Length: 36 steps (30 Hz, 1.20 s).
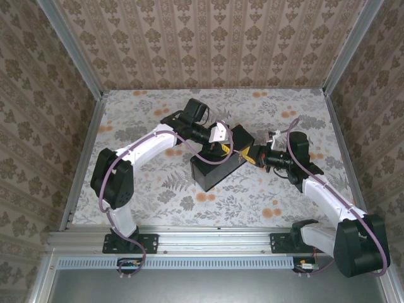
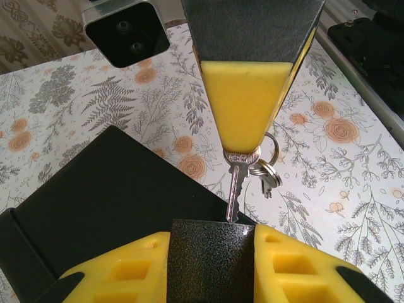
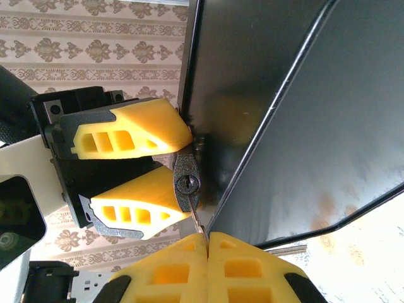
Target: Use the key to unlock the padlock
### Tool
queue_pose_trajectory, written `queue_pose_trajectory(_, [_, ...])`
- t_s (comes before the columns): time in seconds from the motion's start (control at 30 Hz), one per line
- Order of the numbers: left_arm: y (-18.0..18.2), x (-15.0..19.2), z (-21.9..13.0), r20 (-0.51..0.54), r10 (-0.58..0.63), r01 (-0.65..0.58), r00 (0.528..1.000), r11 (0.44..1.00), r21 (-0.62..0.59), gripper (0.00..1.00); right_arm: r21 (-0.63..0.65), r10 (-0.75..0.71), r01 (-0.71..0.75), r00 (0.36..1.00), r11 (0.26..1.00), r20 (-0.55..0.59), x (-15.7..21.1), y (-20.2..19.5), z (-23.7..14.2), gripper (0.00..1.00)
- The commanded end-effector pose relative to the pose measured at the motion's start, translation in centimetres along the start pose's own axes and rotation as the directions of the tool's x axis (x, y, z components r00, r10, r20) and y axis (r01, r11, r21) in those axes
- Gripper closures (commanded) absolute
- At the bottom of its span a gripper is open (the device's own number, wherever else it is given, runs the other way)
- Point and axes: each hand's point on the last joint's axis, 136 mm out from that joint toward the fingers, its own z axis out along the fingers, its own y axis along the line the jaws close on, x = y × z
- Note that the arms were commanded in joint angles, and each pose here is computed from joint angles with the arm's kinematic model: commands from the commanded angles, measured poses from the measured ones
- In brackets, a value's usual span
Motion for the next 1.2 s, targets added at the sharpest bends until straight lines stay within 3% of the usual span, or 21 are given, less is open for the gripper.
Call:
queue_pose_trajectory(0.0, [-0.52, 0.13, -0.52, -0.006, -0.029, 0.029, 1.0, 1.0, 0.007, 0.74, -0.015, -0.052, 0.052, 0.998, 0.999, 0.025, -0.42, 0.75, -0.3, 1.0])
queue_pose_trajectory(1.17, [-0.55, 0.12, -0.6, -0.005, -0.035, 0.035, 0.999, 0.999, 0.017, 0.74, -0.021, -0.08, 0.081, 0.996, 0.996, 0.041, -1.01, 1.18, -0.14, 1.0])
